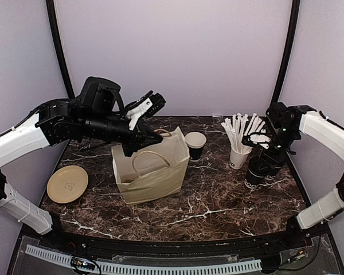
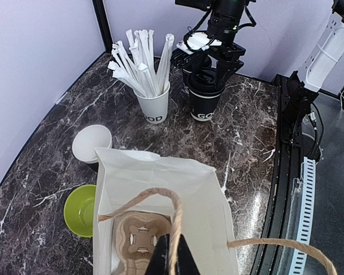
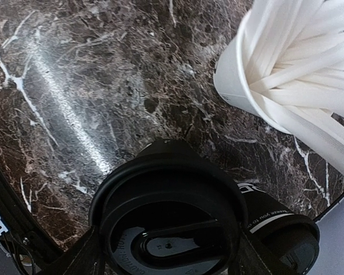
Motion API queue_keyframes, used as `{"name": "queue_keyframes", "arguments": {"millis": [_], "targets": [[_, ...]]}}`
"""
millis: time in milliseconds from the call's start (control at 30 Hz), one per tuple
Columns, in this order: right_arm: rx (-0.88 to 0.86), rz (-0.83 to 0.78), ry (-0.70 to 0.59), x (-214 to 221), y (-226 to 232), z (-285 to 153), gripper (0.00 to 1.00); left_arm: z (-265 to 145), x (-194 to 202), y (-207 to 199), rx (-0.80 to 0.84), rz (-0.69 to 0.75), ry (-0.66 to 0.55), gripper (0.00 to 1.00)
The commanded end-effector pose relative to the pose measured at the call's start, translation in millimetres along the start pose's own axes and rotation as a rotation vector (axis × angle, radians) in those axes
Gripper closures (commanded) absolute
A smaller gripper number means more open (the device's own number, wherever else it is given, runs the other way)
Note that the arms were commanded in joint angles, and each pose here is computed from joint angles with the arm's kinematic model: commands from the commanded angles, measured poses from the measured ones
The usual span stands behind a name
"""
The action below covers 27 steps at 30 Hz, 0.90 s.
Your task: Pack the takeout coffee
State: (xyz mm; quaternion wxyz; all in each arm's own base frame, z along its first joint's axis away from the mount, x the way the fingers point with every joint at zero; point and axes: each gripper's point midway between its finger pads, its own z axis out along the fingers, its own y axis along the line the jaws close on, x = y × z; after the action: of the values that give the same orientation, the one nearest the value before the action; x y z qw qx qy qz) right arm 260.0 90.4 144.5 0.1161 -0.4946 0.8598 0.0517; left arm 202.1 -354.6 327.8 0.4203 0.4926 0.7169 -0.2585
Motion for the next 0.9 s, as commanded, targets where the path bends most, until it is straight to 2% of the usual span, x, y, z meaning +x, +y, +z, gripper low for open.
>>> {"name": "queue_keyframes", "arguments": {"millis": [0, 267, 467, 633, 733, 867], "targets": [[-0.054, -0.037, -0.097, -17.1, 29.3, -28.6, 0.47, -7.5, -10.3, 9.4, -0.040, 0.017, -0.021, 1.00], [-0.164, -0.222, -0.340, -74.8, 83.1, -85.8, 0.47, 1.7, -27.5, 25.4, -0.056, -0.011, -0.042, 1.00], [-0.167, -0.370, -0.649, -140.0, 94.8, -180.5, 0.48, 10.9, -40.5, 29.8, -0.052, -0.035, -0.049, 1.00], [-0.083, -0.461, -0.889, -168.6, 102.0, -255.6, 0.47, 15.9, -48.2, 33.7, -0.060, -0.080, -0.055, 1.00], [-0.092, -0.495, -0.963, -174.9, 111.6, -278.1, 0.46, 11.6, -57.6, 33.0, -0.054, -0.106, -0.082, 1.00], [-0.161, -0.518, -0.982, -184.3, 125.1, -278.6, 0.47, 9.9, -64.3, 25.5, -0.009, -0.106, -0.107, 1.00]]}}
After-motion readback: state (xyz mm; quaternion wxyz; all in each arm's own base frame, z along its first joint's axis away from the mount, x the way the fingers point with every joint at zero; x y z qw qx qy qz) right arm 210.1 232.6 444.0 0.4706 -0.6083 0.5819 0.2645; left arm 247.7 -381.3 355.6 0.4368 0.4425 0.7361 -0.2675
